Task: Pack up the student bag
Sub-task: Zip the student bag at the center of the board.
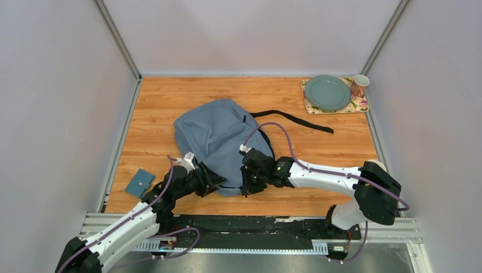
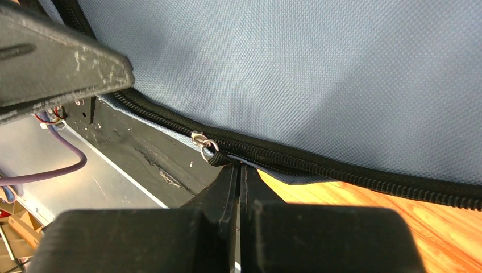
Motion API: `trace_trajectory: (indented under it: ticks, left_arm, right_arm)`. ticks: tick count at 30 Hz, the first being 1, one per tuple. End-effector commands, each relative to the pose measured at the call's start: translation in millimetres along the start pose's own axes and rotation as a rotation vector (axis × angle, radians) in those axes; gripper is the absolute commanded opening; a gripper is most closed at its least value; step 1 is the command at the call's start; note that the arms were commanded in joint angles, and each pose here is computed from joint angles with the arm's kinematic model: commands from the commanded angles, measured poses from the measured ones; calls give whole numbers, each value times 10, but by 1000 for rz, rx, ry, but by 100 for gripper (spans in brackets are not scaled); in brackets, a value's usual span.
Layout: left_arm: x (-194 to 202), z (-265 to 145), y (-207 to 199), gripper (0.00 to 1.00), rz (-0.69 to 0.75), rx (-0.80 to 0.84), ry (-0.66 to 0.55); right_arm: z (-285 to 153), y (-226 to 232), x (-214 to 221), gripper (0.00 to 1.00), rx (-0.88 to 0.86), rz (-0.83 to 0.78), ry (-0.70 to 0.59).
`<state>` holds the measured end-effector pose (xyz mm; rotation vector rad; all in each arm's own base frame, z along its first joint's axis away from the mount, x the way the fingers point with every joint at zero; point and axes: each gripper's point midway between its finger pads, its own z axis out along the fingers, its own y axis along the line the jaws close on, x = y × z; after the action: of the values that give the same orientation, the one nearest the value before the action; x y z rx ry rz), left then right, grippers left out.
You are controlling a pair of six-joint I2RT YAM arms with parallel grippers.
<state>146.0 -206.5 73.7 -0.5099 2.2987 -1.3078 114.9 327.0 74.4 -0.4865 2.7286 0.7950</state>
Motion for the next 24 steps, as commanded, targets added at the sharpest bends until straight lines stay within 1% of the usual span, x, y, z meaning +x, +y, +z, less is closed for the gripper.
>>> trace_trajectory:
  ticks: [1,2,3,4,5,6,7,8,9,10,11,12,13,16,17,18,19,21,22,24]
  left_arm:
    - [-207,95,-305,65,34,109,-86]
    - [-219,101,-355,55,52,113,-82]
    - [-213,117,-330,33,88,98,-74]
    - [-201,137,-273,25,101,67,-63]
    - [-229,138,-296,15,118,62,-69]
    - [-257,142,-262,0,161,43,-81]
    - [-254,131,-180,0,181,0,-76]
    - [-301,118,-221,0,213,-7,-88]
    - [-339,102,-193,0,277,-26,-92]
    - [-326,71,-89,0,294,-78,-68]
    - [-448,41,-92,0,341,-89,-89]
    - [-432,13,-101,0,347,-74,-57]
    - [-470,-22,-49,0,333,-85,-51]
    - [-601,-117,-14,0,303,-19,-31]
    - [-621,-139,-14,0,332,-2,-17]
    - [-677,-186,-21,0,329,13,-10]
    - [-653,-198,68,0,306,-22,25]
    - [-696,-237,15,0,356,10,50]
    - [-746,-256,52,0,327,1,50]
    - [-814,-291,-42,0,369,41,60]
  right_arm:
    - [-57,112,-100,0,-38,-1,-29]
    - [-62,111,-94,0,-38,-2,-27]
    - [-62,101,-99,0,-34,-2,-31]
    - [-63,83,-91,0,-26,-1,-30]
    - [-62,65,-84,0,-20,0,-30]
    - [-60,42,-99,0,-5,-1,-39]
    - [-56,9,-101,0,9,0,-39]
    - [-43,-5,-113,0,19,-1,-38]
    - [-32,-24,-120,0,32,-2,-38]
    - [-27,-32,-114,0,39,-4,-31]
    - [0,-41,-110,0,44,-4,-26]
    - [7,-21,-114,0,38,-6,-21]
    - [15,-1,-121,0,30,-7,-21]
    - [56,16,-146,0,32,-6,-18]
    - [64,16,-160,0,35,-8,-21]
    - [71,6,-174,0,44,-7,-26]
    - [59,30,-210,0,41,-10,-33]
    - [73,46,-237,0,42,-12,-36]
    - [59,86,-273,0,34,-14,-43]
    - [74,78,-286,0,44,-18,-40]
